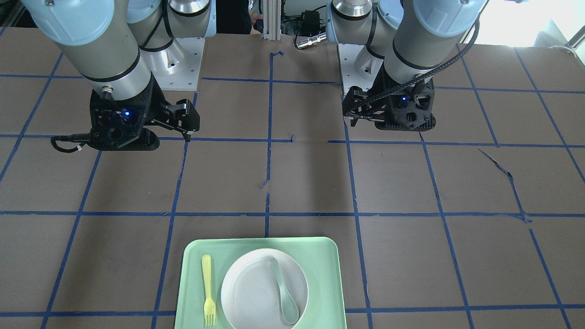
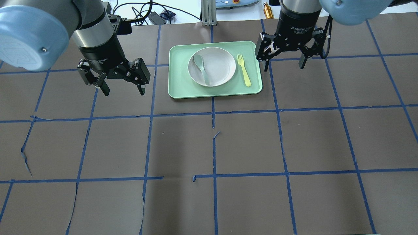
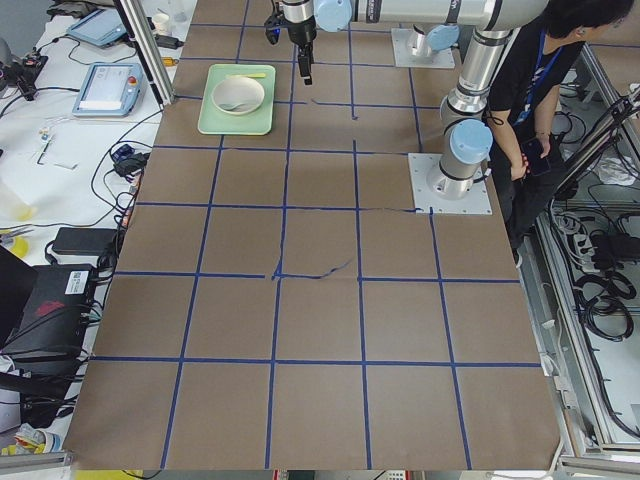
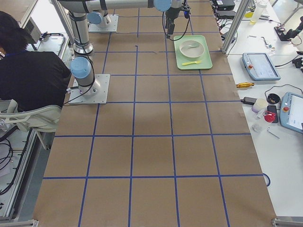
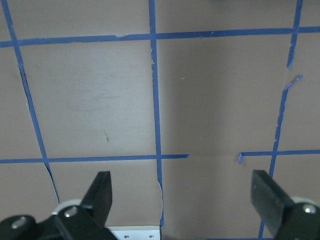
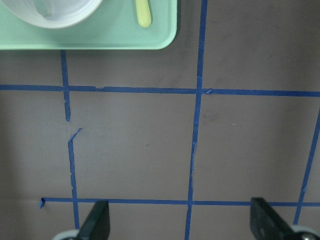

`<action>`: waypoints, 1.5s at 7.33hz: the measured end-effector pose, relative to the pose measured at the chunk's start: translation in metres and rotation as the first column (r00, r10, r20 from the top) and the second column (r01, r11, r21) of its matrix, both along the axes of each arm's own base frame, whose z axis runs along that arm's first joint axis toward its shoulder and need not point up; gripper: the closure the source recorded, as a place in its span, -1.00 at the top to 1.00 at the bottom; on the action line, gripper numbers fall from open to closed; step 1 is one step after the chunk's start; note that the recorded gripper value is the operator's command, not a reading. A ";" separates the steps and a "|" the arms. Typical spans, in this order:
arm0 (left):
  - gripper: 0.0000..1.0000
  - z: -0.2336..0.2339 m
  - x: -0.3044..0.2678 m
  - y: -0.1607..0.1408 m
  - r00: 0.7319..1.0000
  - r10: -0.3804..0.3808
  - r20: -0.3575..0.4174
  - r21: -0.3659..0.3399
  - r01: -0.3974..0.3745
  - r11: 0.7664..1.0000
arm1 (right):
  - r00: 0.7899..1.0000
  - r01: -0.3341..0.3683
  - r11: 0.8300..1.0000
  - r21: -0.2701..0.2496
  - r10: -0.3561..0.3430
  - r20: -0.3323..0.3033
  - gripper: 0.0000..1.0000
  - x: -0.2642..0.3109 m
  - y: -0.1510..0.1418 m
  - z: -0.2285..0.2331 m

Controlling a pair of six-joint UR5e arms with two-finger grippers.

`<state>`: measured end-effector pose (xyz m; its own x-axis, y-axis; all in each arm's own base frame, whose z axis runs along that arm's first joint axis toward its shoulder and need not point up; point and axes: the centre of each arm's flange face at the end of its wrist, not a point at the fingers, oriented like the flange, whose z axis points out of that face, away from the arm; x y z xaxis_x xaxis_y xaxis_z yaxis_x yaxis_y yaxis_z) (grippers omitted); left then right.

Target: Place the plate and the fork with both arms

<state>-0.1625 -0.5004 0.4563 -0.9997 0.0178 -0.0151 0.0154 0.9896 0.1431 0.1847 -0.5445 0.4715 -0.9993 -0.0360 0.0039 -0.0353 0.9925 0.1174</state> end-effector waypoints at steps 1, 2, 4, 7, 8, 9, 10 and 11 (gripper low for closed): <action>1.00 -0.001 0.001 -0.001 1.000 0.001 0.002 0.000 -0.001 1.000 | 1.000 0.001 1.000 -0.001 -0.001 0.000 1.00 0.000 0.000 0.000; 1.00 0.000 0.001 -0.001 1.000 0.002 0.003 -0.004 -0.002 1.000 | 1.000 0.001 1.000 -0.002 -0.001 0.001 1.00 0.000 0.000 0.001; 1.00 0.003 0.002 0.000 1.000 0.003 0.004 -0.011 -0.003 1.000 | 1.000 0.000 1.000 -0.005 0.000 0.000 1.00 0.001 0.000 0.002; 1.00 0.006 0.002 0.002 1.000 0.004 0.004 -0.017 -0.004 1.000 | 1.000 -0.001 1.000 -0.003 0.001 -0.001 1.00 0.001 0.000 0.001; 1.00 0.008 0.002 0.003 1.000 0.004 0.004 -0.021 -0.004 1.000 | 1.000 0.000 1.000 -0.004 0.000 0.000 1.00 0.001 -0.001 0.001; 1.00 0.010 0.002 0.005 1.000 0.004 0.004 -0.024 -0.004 1.000 | 1.000 0.000 1.000 -0.005 0.000 0.000 1.00 0.001 0.000 0.001; 1.00 0.011 0.002 0.005 1.000 0.004 0.004 -0.024 -0.004 1.000 | 1.000 0.000 1.000 -0.003 0.000 0.000 1.00 0.001 0.000 0.001; 1.00 0.011 0.002 0.006 1.000 0.005 0.005 -0.024 -0.005 1.000 | 1.000 0.000 1.000 -0.002 0.000 -0.001 1.00 0.001 0.000 0.000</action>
<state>-0.1604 -0.4948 0.4674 -0.9997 0.0127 -0.0201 0.0102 0.9928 0.1191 0.1854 -0.5449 0.4718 -0.9993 -0.0363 0.0049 -0.0355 0.9927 0.1153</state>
